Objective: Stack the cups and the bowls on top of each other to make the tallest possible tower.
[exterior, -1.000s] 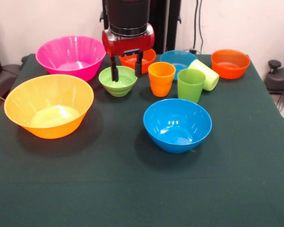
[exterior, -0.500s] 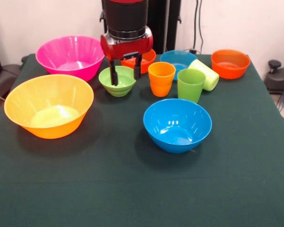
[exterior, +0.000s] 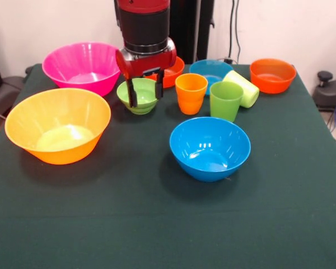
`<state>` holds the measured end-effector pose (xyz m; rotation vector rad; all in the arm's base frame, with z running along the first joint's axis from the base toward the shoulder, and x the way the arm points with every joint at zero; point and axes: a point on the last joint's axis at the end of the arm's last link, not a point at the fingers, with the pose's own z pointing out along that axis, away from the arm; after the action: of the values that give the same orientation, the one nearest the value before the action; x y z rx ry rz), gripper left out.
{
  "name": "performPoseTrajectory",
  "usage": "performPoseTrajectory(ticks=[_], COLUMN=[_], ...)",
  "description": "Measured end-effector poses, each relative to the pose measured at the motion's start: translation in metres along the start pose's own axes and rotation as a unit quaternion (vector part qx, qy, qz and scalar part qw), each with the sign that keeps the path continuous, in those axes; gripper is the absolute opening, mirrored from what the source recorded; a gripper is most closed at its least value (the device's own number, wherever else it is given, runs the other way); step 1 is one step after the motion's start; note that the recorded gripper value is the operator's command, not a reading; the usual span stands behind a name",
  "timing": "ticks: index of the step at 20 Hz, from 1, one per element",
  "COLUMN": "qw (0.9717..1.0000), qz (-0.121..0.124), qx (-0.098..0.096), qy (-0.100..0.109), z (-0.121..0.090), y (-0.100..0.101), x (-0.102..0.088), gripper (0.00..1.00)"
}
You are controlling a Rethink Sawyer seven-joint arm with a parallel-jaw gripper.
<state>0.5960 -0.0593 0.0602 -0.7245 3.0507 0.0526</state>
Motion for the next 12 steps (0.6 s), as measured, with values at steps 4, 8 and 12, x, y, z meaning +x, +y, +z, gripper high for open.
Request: performPoseTrajectory(ticks=[4,8,12], qw=[0.9999,0.9996,0.9991], qz=[-0.010,-0.021,-0.035], qx=[-0.008,-0.018,-0.026], qy=[-0.006,-0.010,-0.005], z=[0.007,0.014,0.016], y=[0.001,-0.002,-0.012], x=[-0.004,-0.004,0.002], gripper=[1.00,1.00,1.00])
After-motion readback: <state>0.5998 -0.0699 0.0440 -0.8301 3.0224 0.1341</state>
